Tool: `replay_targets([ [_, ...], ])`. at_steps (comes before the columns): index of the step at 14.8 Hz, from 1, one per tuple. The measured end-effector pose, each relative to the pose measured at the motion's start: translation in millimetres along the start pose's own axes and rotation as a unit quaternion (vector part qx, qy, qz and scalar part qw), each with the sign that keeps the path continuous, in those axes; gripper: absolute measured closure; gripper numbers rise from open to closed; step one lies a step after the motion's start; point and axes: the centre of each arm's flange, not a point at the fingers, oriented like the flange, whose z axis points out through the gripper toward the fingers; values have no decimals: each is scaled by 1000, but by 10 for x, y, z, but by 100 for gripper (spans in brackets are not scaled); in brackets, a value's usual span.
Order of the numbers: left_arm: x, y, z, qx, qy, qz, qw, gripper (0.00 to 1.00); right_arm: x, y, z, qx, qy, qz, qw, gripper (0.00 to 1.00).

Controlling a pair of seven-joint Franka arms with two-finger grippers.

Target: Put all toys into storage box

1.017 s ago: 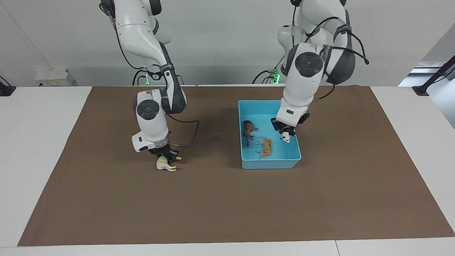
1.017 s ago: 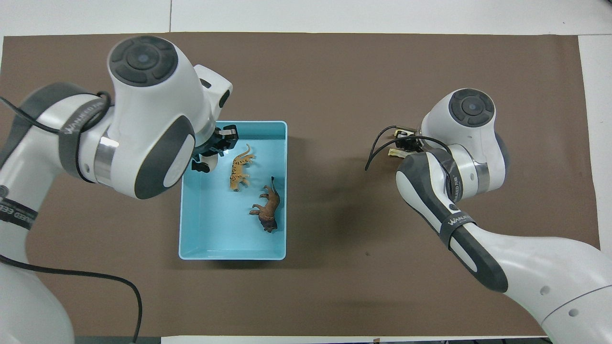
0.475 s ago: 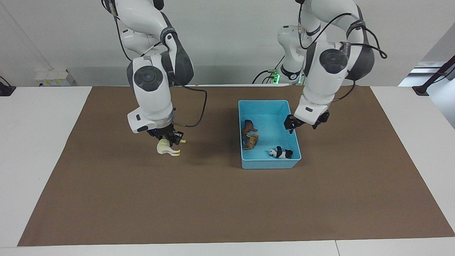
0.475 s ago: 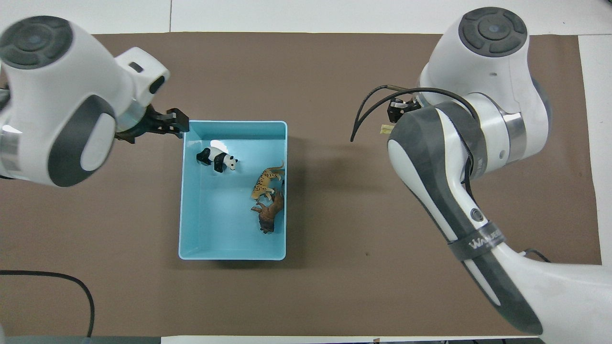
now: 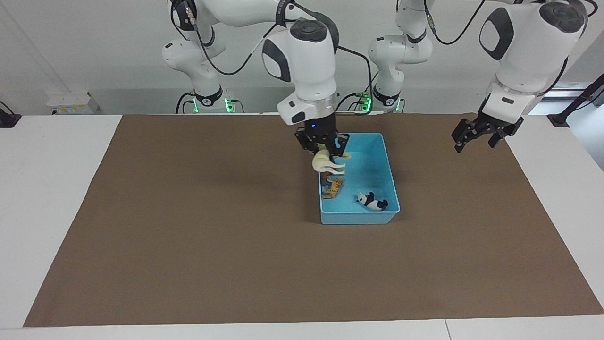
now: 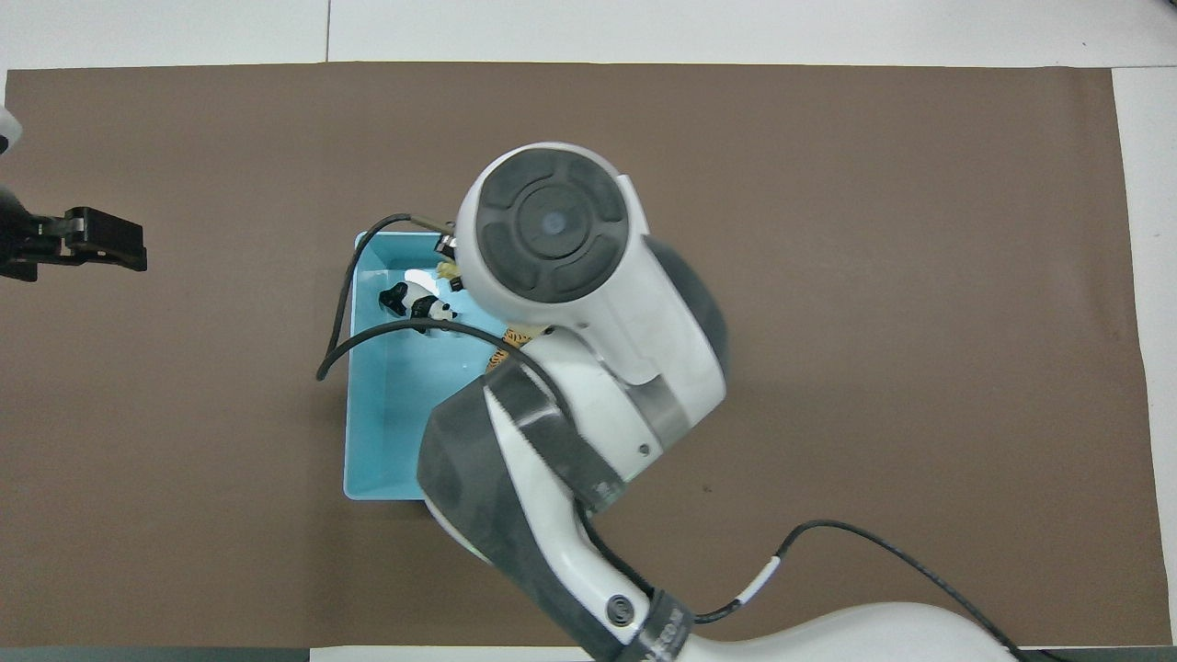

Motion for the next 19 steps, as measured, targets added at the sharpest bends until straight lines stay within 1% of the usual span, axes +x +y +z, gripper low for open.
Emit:
replay_targets([
  [1,-115,-16,-96,1,-6,-1,1000,0,-154,-126,258,9,2,1,1000,59],
  [3,-281,-30,-202,2,-18,0,1000,0,-291,-217,757,16,2,8,1000,59],
  [4,-332,-30,-226,2,-23,0,1000,0,-322,-221,922,17,2,26,1000,51],
  [5,-365,-33,-234,3,-26,2,1000,0,-359,-228,988,16,1,52,999,42],
  [7,-395,-52,-204,2,-32,20,999,0,-434,-262,937,20,0,89,996,17],
  [8,-394,-71,-191,2,-33,29,999,0,-464,-274,894,20,-1,96,995,7],
  [9,-392,-100,-186,2,-34,33,999,0,-456,-267,846,18,-1,101,995,0],
  [10,-390,-134,-187,1,-34,33,999,0,-384,-241,746,17,3,107,994,0],
  [11,-389,-156,-195,0,-33,34,999,0,-215,-179,566,19,12,118,993,0],
  [12,-390,-144,-207,-1,-32,36,999,0,52,-52,313,19,23,132,991,0],
  [13,-393,-111,-210,0,-32,39,999,0,402,176,9,9,28,136,990,0],
  [14,-397,-72,-211,0,-33,42,999,0,810,505,-323,-7,30,124,992,0],
  [15,-400,-44,-212,0,-33,45,998,0,1178,862,-626,-20,29,101,994,0],
  [16,-402,-30,-212,0,-33,46,998,0,1474,1197,-843,-32,28,72,996,0],
  [17,-403,-26,-212,0,-34,46,998,0,1745,1529,-986,-42,25,40,998,0],
  [19,-404,-16,-212,-4,-34,47,998,0,2248,2195,-1075,-59,19,-33,998,0],
])
